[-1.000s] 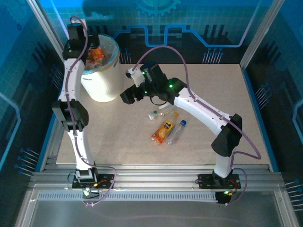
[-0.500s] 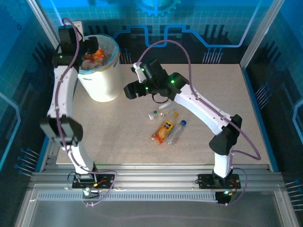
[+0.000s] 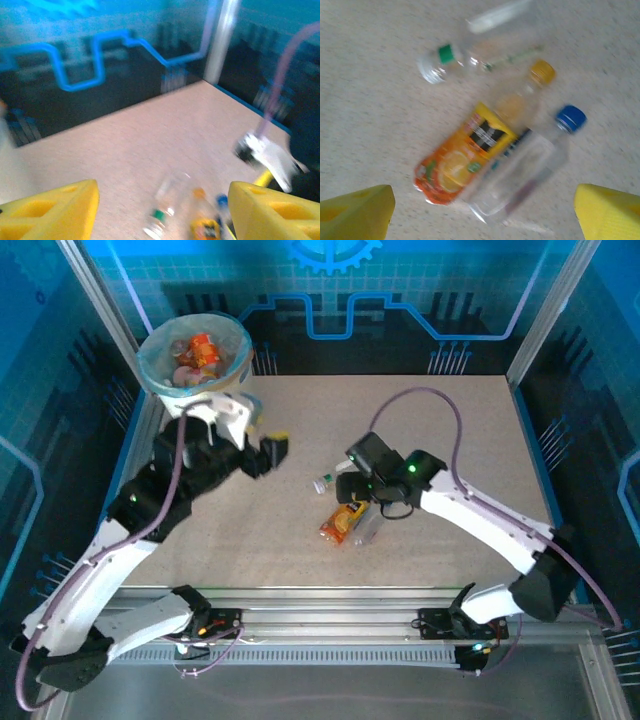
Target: Put the plastic bottles in the bin
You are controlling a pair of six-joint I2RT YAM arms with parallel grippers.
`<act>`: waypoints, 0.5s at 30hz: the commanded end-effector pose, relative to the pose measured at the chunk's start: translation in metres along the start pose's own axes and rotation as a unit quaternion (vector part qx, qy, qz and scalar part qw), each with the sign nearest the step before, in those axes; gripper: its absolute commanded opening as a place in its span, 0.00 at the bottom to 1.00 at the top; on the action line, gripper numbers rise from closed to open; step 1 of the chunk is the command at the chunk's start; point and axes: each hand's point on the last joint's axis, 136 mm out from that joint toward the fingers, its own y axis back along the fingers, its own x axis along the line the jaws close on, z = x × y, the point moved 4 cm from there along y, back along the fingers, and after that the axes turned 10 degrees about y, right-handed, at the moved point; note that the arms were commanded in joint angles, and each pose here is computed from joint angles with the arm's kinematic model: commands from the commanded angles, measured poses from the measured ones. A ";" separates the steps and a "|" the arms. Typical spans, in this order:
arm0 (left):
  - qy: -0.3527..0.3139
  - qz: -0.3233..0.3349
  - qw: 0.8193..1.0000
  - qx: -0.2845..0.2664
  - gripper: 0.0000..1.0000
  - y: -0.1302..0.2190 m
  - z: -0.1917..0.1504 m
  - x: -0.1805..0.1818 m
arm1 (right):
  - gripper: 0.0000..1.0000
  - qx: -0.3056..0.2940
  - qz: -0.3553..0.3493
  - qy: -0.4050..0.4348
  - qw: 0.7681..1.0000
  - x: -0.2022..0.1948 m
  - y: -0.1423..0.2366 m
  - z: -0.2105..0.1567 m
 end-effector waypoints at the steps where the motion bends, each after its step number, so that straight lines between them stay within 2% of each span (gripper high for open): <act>1: -0.034 -0.034 0.998 0.043 0.70 0.003 -0.043 -0.022 | 0.94 0.002 -0.042 -0.058 0.997 -0.025 -0.010 -0.024; 7: -0.100 -0.066 0.983 0.138 0.72 -0.009 -0.122 -0.060 | 0.92 0.009 -0.014 -0.082 0.996 -0.029 -0.032 -0.055; 12: -0.088 -0.084 0.973 0.195 0.74 -0.027 -0.167 -0.073 | 0.90 0.007 0.014 -0.087 0.996 -0.018 -0.048 -0.054; 15: -0.087 -0.083 0.971 0.208 0.75 -0.035 -0.182 -0.075 | 0.91 0.018 0.014 -0.086 0.996 -0.017 -0.062 -0.060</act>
